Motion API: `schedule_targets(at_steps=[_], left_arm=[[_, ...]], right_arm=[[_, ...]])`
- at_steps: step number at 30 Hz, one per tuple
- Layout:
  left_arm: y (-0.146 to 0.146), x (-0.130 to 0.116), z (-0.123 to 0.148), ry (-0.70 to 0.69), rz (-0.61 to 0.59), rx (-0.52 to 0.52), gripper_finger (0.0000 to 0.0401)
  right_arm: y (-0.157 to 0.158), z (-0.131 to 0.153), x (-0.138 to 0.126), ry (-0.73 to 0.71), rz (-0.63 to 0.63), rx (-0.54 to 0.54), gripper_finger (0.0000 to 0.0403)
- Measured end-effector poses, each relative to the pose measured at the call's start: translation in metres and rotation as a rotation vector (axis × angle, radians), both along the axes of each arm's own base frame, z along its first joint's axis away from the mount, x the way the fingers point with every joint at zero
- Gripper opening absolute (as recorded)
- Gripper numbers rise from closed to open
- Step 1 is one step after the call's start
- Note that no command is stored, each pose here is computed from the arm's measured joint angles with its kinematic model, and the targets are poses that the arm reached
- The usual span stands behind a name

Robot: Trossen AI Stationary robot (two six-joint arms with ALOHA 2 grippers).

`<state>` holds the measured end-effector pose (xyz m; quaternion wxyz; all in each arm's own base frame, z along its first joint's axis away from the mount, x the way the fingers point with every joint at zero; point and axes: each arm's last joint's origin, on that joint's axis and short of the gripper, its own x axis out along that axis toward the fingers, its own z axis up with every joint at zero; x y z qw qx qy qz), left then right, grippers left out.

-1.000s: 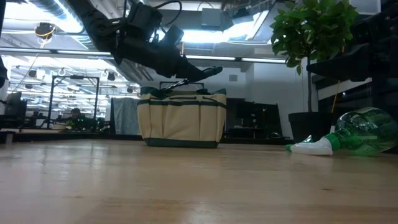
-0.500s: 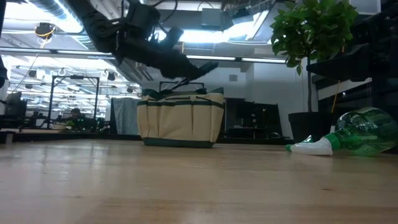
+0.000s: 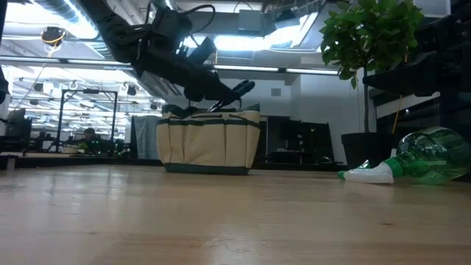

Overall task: Pick & Place Garden tools in Gardening bag
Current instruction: Put the green shear scissors into the light brown gardening bag, then put the green spray bottle into the light brown gardening bag

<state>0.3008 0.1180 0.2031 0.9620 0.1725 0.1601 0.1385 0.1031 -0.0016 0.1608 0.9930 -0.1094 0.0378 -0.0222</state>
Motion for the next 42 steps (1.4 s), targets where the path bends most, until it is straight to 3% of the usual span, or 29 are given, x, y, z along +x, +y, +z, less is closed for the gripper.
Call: schedule_targets(at_steps=[15, 23, 33, 42], left_arm=[[-0.021, 0.006, -0.004, 0.043, -0.045, -0.011, 0.0053], [-0.027, 0.008, -0.005, 0.064, 0.068, 0.028, 0.0093], [-0.035, 0.01, -0.004, 0.066, 0.126, 0.052, 0.0156], [-0.046, 0.014, 0.004, -0.058, 0.106, -0.026, 0.0195]], right_arm=[[0.0, 0.0, 0.0, 0.0, 0.0, 0.0, 0.0185], [0.0, 0.0, 0.0, 0.0, 0.0, 0.0, 0.0185], [0.0, 0.0, 0.0, 0.0, 0.0, 0.0, 0.0185], [0.0, 0.0, 0.0, 0.0, 0.0, 0.0, 0.0186]])
